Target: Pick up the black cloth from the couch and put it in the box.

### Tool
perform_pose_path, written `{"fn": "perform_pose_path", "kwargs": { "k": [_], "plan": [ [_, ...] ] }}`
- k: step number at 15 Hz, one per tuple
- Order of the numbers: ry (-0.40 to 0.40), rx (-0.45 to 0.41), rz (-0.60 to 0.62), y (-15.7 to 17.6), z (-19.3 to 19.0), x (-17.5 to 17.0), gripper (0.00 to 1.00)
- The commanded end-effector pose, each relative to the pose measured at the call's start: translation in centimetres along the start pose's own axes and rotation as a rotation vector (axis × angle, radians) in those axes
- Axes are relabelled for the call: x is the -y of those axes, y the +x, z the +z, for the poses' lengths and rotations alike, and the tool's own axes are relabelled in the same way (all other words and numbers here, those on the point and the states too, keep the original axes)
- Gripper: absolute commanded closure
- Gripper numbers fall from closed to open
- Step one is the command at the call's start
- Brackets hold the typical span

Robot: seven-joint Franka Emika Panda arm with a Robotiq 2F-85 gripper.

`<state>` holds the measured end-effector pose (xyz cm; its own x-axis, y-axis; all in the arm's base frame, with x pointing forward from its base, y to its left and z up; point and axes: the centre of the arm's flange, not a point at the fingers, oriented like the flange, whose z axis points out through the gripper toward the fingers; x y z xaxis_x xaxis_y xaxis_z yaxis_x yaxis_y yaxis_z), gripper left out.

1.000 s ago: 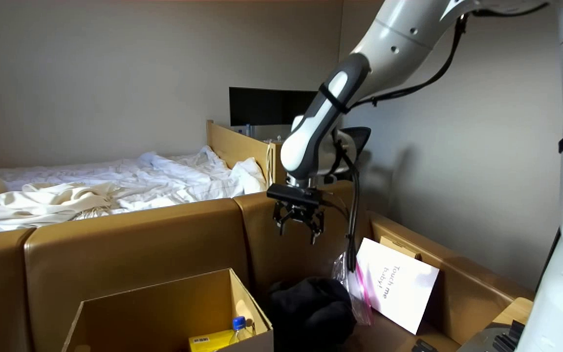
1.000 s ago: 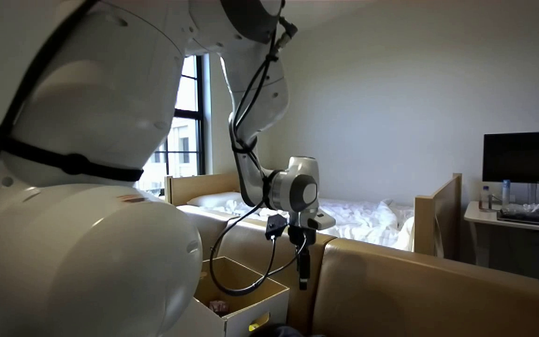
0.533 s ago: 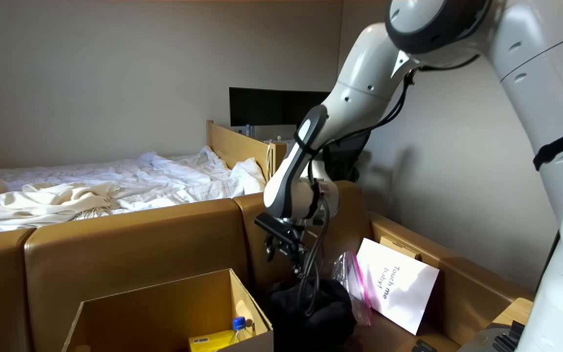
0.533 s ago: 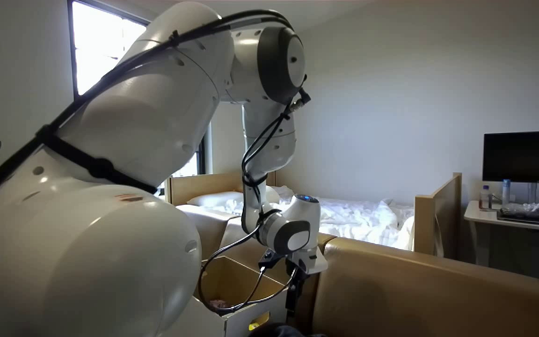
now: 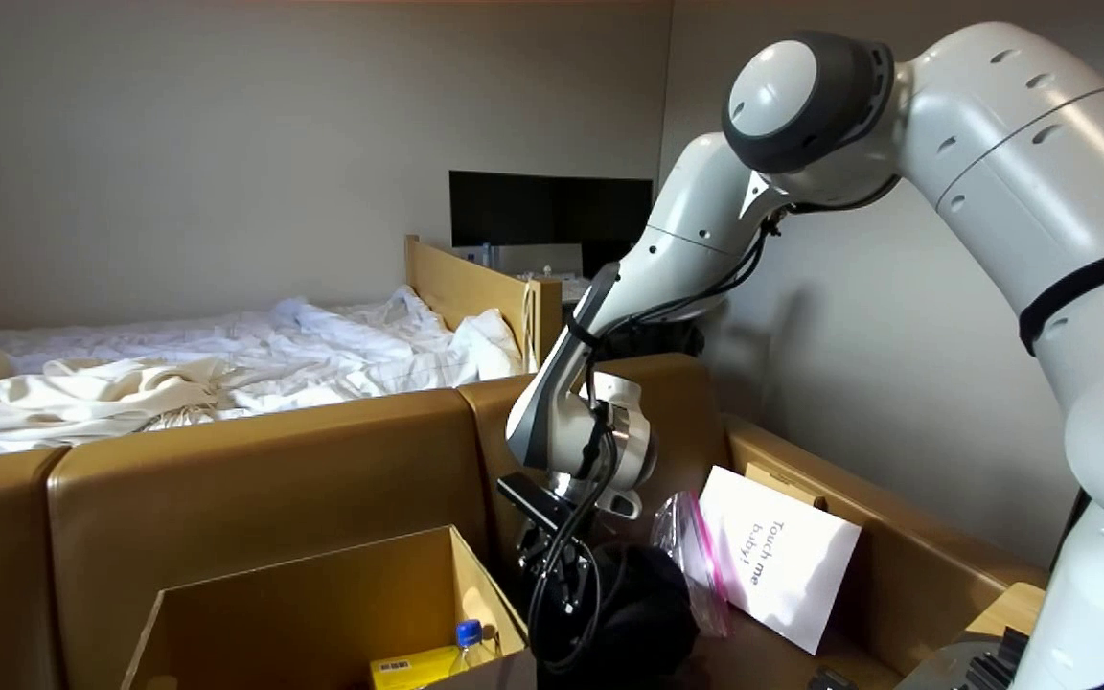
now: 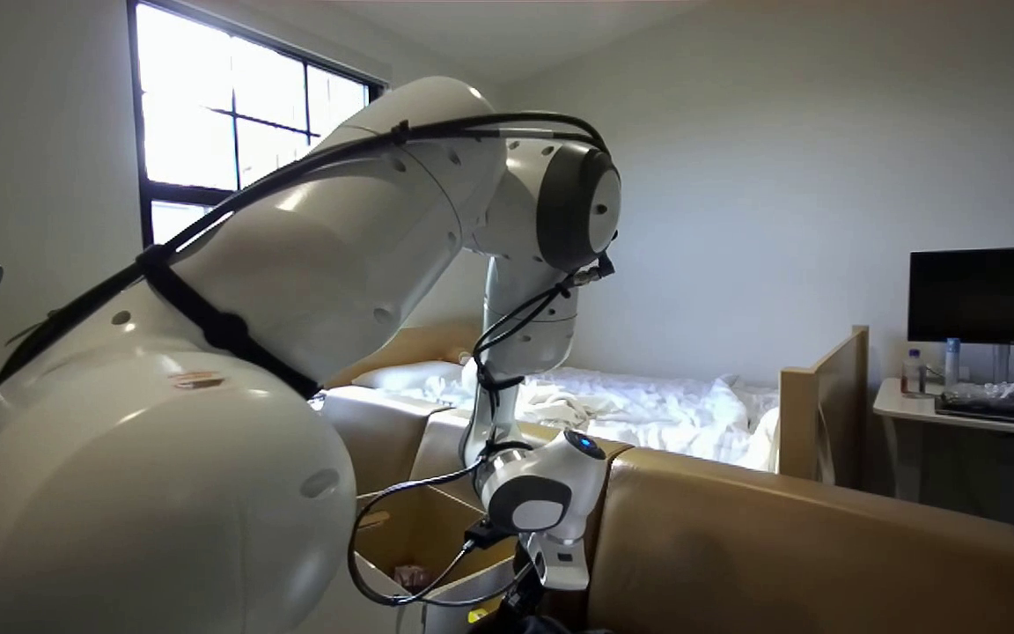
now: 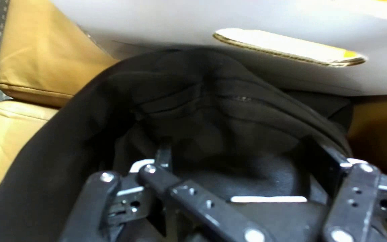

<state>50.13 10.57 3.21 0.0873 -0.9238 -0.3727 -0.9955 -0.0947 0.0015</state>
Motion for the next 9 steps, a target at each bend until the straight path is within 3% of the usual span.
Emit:
{"fn": "perform_pose_path", "kwargs": {
  "k": [1,6,9],
  "plan": [
    [-0.022,-0.021,0.054,1.4,0.4,-1.5,0.0],
    [-0.059,-0.242,0.047,3.6,2.8,-1.1,0.0],
    [-0.047,-0.308,0.018,4.1,4.1,-0.9,0.0]
  ]
}}
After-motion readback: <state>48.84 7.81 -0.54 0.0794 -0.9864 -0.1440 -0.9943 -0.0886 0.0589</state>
